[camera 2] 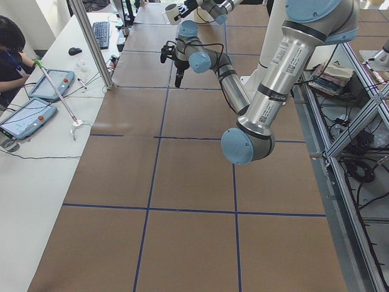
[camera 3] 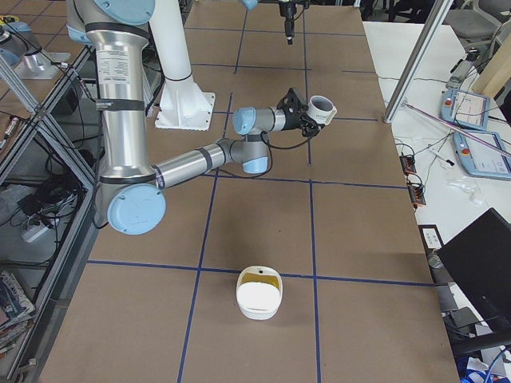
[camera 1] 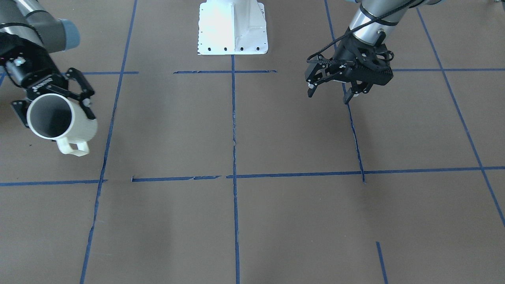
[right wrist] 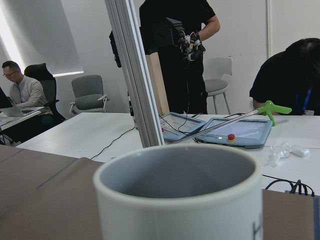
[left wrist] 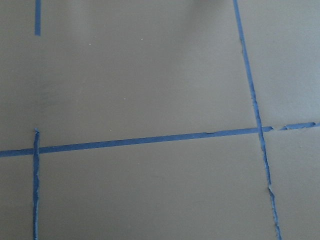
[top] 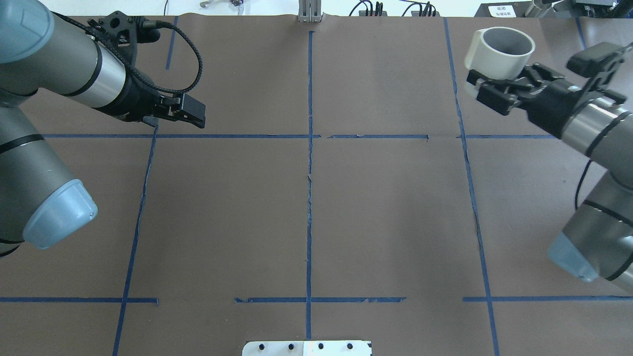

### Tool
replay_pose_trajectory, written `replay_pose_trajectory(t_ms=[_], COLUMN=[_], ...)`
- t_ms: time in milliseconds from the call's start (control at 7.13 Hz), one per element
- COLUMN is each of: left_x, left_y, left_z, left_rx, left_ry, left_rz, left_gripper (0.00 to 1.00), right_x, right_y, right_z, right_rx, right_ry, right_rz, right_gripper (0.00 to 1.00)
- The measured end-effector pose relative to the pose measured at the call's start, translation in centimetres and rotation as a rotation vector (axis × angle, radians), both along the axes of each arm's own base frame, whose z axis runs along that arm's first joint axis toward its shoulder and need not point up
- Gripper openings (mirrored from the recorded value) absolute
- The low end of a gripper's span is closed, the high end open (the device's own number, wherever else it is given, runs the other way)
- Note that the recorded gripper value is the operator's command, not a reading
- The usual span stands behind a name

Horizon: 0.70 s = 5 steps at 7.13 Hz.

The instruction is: Left arm hands cup to right arm to dump lemon

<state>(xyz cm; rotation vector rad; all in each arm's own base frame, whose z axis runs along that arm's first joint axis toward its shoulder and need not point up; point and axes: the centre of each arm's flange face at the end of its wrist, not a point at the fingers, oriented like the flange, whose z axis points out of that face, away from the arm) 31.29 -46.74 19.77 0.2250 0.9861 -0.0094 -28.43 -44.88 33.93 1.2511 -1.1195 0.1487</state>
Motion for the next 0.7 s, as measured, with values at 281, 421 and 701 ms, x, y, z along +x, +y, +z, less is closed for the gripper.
replay_pose_trajectory(t_ms=[281,421,701], left_x=[0.4,0.6,1.3], left_y=[-0.1,-0.2,-0.9], left_z=[-1.7,-2.6,-5.0], left_rx=[-0.089,-0.131,-0.224], left_ry=[-0.036,-0.047,-0.022], left_rz=[0.0,-0.016,-0.082], left_gripper=[1.0,0.99,0.87], right_x=[-10.1,-15.0,-22.1], right_y=[1.2,1.2,0.1], right_z=[-4.6,-6.0,-7.3], right_rx=[0.036,0.067,0.087], right_ry=[0.035,0.101,0.217], right_rz=[0.062,0.114,0.189], right_gripper=[0.05,0.06,0.1])
